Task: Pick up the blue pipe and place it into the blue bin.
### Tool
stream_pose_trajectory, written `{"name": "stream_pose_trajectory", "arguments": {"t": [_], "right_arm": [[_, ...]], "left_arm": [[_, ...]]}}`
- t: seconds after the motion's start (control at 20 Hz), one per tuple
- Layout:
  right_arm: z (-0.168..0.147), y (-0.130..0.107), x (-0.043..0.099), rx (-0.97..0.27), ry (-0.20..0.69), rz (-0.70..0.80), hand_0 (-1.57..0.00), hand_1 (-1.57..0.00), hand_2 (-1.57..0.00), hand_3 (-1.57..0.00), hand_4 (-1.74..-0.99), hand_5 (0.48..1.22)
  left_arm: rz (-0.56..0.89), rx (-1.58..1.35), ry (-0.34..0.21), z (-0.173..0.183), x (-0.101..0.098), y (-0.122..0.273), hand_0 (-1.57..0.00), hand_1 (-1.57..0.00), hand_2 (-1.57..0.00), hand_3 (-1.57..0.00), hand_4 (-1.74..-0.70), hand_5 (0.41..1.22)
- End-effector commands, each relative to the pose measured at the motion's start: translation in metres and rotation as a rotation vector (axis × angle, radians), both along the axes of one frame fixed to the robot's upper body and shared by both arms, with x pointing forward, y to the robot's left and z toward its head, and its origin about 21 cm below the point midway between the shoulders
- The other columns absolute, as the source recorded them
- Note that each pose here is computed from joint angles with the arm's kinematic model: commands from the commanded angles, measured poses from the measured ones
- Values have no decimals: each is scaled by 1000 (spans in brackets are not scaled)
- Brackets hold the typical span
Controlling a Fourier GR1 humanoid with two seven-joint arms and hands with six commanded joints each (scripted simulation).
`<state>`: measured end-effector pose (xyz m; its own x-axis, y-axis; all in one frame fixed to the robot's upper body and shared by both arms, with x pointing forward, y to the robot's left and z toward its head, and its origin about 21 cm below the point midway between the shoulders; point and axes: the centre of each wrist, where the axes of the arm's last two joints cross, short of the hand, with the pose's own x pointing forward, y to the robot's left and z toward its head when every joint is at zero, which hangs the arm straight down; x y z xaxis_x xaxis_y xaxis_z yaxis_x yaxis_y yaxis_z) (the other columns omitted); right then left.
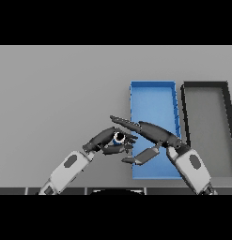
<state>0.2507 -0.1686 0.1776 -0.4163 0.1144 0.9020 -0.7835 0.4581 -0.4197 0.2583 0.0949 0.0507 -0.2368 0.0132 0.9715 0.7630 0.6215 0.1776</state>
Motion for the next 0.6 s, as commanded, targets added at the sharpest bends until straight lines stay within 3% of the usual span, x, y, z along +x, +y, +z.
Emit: {"name": "stream_pose_trajectory", "arguments": {"t": [0.0, 0.25, 0.45, 0.5, 0.55], "right_arm": [[1, 4, 2, 1, 5, 21, 1, 1, 1, 1, -1251, 535], [-1, 36, 12, -47, 30, 50, 1, 1, 1, 1, -1222, 512], [-1, 47, 25, -65, 38, 94, -14, -36, -68, -11, -1241, 516], [0, 51, 30, -65, 34, 98, -54, -83, -115, -43, -1268, 519], [0, 55, 29, -71, 34, 114, -138, -166, -193, -106, -1308, 523]], "left_arm": [[-8, -13, 11, 0, -1, -1, -1571, -1571, -1571, -1484, -1731, 1221], [-22, 2, 35, -5, 1, 0, -1571, -1571, -1571, -1515, -1733, 1221], [-40, 3, 47, 2, 2, 3, -1571, -1571, -1571, -1474, -1720, 1221], [-44, 1, 48, 1, 5, 6, -1571, -1567, -1571, -1395, -1717, 1221], [-49, 0, -4, 2, 5, 0, -1496, -1393, -1367, -1150, -1630, 1221]]}}
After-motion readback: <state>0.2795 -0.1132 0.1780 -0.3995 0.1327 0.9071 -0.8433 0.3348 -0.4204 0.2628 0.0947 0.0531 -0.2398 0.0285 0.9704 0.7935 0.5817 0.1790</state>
